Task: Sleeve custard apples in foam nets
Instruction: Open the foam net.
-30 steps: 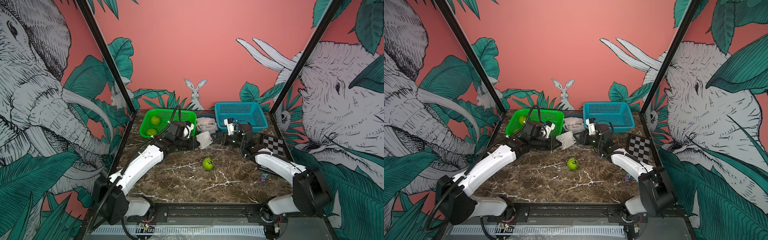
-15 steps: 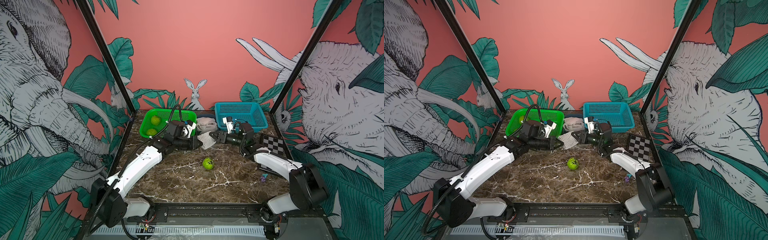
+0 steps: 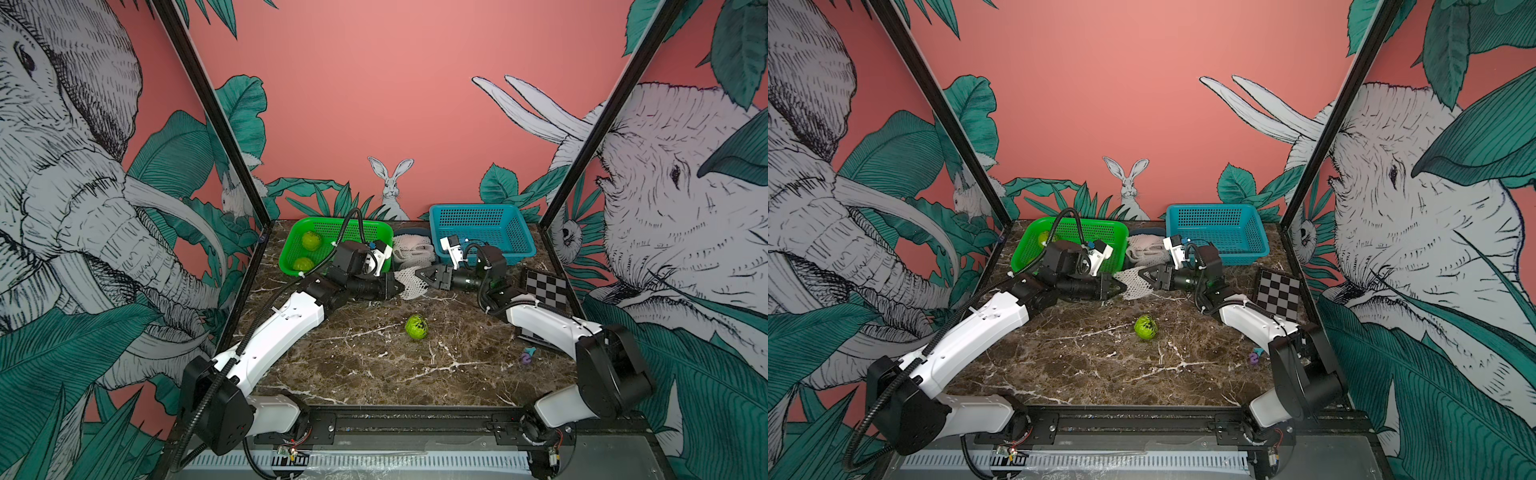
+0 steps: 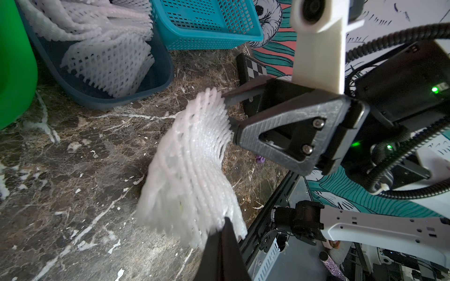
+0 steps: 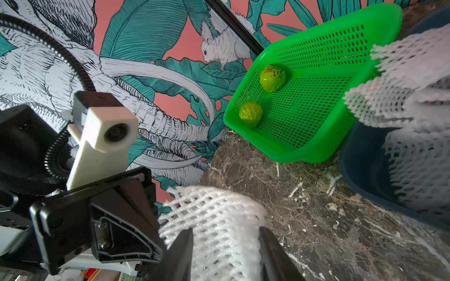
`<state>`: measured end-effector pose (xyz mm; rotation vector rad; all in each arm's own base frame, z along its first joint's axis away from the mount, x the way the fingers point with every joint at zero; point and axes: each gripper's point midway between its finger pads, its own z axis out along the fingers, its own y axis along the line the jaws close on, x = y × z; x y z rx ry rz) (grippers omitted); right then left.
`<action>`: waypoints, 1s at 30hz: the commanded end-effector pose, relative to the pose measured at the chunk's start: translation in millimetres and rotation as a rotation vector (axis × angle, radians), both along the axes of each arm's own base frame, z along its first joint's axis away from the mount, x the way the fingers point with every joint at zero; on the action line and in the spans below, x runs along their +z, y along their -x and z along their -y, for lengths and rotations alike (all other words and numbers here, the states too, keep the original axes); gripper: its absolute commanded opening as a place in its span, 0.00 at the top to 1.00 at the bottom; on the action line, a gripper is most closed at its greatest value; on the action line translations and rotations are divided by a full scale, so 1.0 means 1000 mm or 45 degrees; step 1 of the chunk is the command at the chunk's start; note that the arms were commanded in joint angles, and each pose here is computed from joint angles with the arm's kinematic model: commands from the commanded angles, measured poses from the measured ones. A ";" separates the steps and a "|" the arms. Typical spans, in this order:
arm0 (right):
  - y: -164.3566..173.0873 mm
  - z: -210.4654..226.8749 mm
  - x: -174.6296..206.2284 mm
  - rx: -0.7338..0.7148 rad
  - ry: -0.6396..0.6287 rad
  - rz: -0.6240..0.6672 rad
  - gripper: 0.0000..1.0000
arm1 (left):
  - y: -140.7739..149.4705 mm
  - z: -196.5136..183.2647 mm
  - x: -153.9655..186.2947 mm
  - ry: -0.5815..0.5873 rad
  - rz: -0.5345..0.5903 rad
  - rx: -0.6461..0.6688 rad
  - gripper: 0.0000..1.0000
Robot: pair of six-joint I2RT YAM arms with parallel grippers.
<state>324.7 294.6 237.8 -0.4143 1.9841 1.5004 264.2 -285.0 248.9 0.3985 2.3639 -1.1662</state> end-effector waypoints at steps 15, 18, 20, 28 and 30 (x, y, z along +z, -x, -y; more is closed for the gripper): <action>0.008 -0.014 0.017 0.159 -0.157 0.030 0.50 | 0.007 -0.002 0.041 0.095 0.178 -0.050 1.00; 0.009 -0.015 0.023 0.175 -0.205 0.030 0.56 | 0.009 -0.002 0.042 0.099 0.180 -0.056 1.00; 0.009 -0.016 0.023 0.184 -0.216 0.021 0.56 | 0.009 -0.002 0.042 0.098 0.184 -0.059 1.00; 0.006 -0.019 0.020 0.212 -0.256 -0.007 0.90 | 0.009 -0.006 0.045 0.096 0.217 -0.049 1.00; 0.005 -0.019 0.022 0.213 -0.256 -0.001 1.00 | 0.008 -0.007 0.044 0.090 0.215 -0.042 1.00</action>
